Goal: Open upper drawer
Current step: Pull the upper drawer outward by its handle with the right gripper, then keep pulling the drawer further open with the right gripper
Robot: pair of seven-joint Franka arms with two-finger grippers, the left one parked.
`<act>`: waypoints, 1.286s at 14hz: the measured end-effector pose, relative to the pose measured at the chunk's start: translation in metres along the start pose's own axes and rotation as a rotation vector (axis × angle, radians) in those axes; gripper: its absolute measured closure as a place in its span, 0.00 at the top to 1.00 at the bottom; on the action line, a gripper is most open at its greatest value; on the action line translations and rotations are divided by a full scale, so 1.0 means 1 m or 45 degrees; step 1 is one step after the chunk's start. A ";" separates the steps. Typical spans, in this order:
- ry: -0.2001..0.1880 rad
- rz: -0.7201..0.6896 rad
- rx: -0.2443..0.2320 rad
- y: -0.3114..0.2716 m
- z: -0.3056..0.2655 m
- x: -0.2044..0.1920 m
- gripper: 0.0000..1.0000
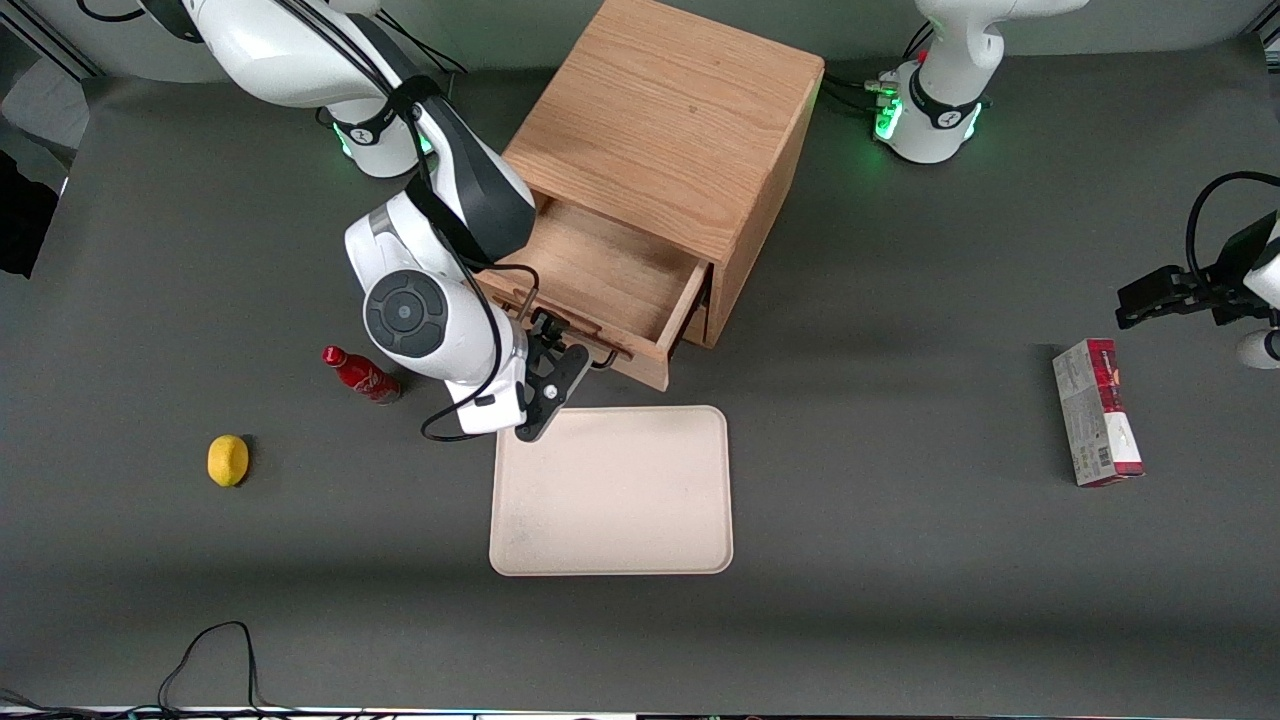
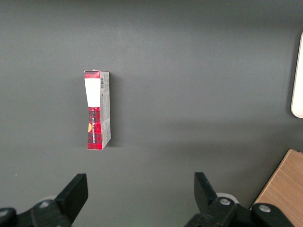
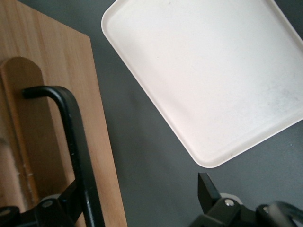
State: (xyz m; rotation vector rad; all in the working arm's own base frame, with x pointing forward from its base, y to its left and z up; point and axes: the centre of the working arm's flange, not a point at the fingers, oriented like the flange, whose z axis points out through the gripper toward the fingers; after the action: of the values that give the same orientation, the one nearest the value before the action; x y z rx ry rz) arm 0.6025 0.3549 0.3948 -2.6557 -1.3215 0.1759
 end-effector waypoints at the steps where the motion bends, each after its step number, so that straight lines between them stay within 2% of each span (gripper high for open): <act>1: 0.002 0.001 0.000 0.001 -0.001 0.000 1.00; 18: 0.048 0.039 -0.007 0.050 -0.010 -0.006 1.00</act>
State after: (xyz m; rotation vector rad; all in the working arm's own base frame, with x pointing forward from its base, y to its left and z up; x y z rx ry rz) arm 0.6394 0.3197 0.3951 -2.6714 -1.2718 0.1259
